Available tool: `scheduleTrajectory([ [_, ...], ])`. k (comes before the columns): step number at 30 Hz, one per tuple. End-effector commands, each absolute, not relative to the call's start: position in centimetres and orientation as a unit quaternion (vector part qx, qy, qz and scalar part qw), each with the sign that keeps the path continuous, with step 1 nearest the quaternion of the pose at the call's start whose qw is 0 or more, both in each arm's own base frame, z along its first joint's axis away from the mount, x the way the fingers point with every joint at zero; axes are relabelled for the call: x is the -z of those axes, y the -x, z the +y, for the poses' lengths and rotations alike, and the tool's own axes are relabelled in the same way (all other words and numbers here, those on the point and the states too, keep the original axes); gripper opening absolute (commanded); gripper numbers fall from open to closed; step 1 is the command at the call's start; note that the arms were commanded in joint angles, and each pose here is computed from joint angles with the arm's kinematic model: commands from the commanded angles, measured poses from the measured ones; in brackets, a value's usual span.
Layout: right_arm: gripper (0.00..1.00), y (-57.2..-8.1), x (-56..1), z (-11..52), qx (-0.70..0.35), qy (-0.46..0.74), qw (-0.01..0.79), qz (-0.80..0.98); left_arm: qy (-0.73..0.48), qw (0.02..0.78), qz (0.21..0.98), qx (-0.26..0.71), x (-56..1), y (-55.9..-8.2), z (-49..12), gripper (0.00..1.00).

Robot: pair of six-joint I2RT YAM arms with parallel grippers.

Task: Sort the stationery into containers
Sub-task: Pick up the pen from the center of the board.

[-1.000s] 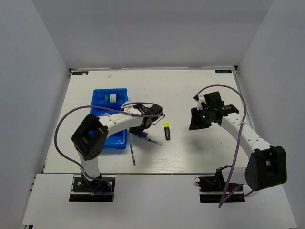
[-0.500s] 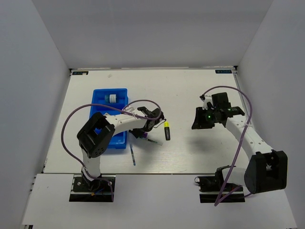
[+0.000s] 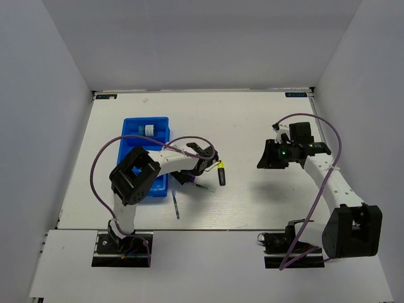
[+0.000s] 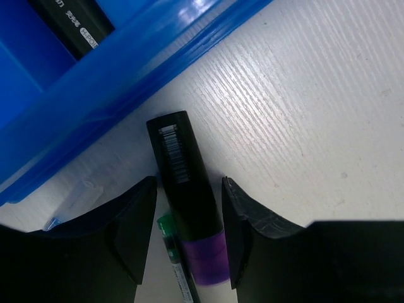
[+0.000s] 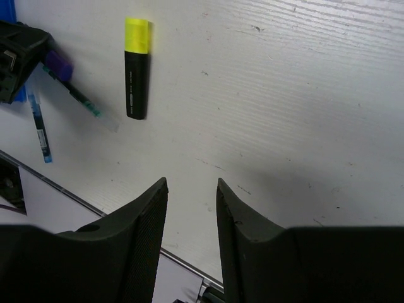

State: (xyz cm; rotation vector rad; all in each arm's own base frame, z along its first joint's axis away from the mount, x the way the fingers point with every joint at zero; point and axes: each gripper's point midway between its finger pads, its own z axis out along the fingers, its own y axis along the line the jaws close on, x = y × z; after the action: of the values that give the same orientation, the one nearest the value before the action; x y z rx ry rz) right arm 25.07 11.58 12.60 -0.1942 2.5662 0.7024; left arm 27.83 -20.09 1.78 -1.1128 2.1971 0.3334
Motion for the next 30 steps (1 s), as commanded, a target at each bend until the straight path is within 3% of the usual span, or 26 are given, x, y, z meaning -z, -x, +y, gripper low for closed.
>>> scheduleTrajectory([
  [1,0.4,-25.1,-13.7,11.8,-0.276,0.067,0.25,0.926,0.436,0.326,0.83,-0.12,-1.9,-28.3,-20.7,0.56],
  [4,0.4,-25.0,-13.9,11.8,-0.283,0.062,0.25,0.924,0.433,0.323,0.832,-0.127,-1.4,-27.8,-20.7,0.51],
  [11,0.4,-25.1,-14.5,11.4,-0.292,0.053,0.257,0.92,0.419,0.331,0.836,-0.128,-1.7,-27.7,-20.9,0.21],
  [23,0.4,-24.6,-14.4,11.4,-0.306,0.06,0.256,0.915,0.365,0.408,0.836,-0.044,-11.9,-32.5,-24.6,0.06],
  [25,0.33,-24.6,-14.4,11.4,-0.309,0.067,0.257,0.913,0.37,0.422,0.827,-0.043,-13.4,-32.5,-23.8,0.06],
  [26,0.18,-24.5,-14.3,11.5,-0.31,0.07,0.255,0.913,0.382,0.425,0.82,-0.039,-13.8,-32.5,-23.4,0.06],
  [28,0.05,-24.5,-14.4,11.8,-0.316,0.081,0.257,0.91,0.399,0.432,0.808,-0.042,-14.9,-32.3,-21.1,0.06],
  [30,0.0,-24.3,-14.4,11.9,-0.322,0.088,0.256,0.907,0.421,0.436,0.795,-0.027,-16.4,-32.1,-19.6,0.06],
])
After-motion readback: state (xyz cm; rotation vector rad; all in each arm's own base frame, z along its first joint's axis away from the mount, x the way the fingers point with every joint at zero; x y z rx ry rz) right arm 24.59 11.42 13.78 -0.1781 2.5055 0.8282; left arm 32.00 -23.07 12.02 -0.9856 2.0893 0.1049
